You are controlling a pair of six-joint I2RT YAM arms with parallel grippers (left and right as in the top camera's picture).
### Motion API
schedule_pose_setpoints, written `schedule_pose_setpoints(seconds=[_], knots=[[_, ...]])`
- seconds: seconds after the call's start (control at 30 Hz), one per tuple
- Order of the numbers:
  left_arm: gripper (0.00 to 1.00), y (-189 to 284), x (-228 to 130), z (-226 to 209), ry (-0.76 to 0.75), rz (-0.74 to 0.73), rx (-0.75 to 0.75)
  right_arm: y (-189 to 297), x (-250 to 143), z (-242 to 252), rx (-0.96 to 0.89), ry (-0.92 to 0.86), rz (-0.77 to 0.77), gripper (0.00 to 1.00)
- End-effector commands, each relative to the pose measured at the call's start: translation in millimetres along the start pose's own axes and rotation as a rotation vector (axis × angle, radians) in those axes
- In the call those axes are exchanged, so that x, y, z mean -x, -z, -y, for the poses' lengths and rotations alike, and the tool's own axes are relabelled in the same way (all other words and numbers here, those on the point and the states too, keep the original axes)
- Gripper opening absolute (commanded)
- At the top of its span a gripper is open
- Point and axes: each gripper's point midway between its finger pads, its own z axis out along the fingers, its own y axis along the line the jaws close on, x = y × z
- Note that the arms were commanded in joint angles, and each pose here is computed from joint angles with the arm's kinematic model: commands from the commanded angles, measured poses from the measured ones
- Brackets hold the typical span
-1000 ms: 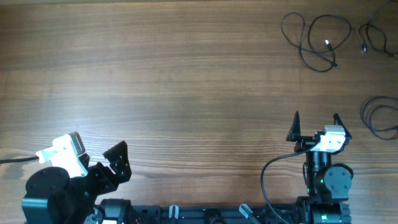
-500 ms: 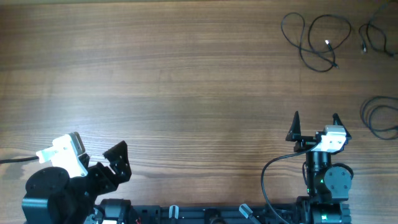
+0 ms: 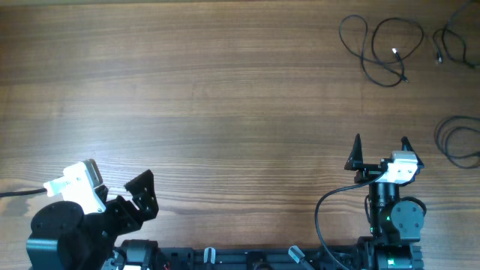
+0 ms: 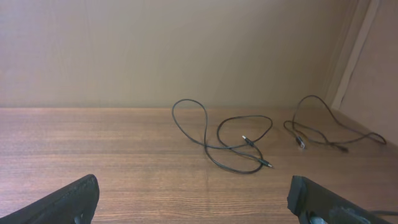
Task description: Untangle cables
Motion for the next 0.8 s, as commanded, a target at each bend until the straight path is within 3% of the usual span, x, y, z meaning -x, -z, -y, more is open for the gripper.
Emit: schedule_pose_setpoints(seconds=[0.0, 0.43, 0.77], knots=[[1.00, 2, 0, 1, 0.009, 0.006, -0.008, 1, 3, -2, 0.011, -0.020, 0.017, 1.00], [1.00, 2, 0, 1, 0.007, 0.007, -0.011, 1, 3, -2, 0.011, -0.020, 0.017, 1.00], [1.00, 35, -5, -1, 0.004, 0.146, -0.076, 1, 3, -2, 0.011, -0.019, 0.017, 1.00]])
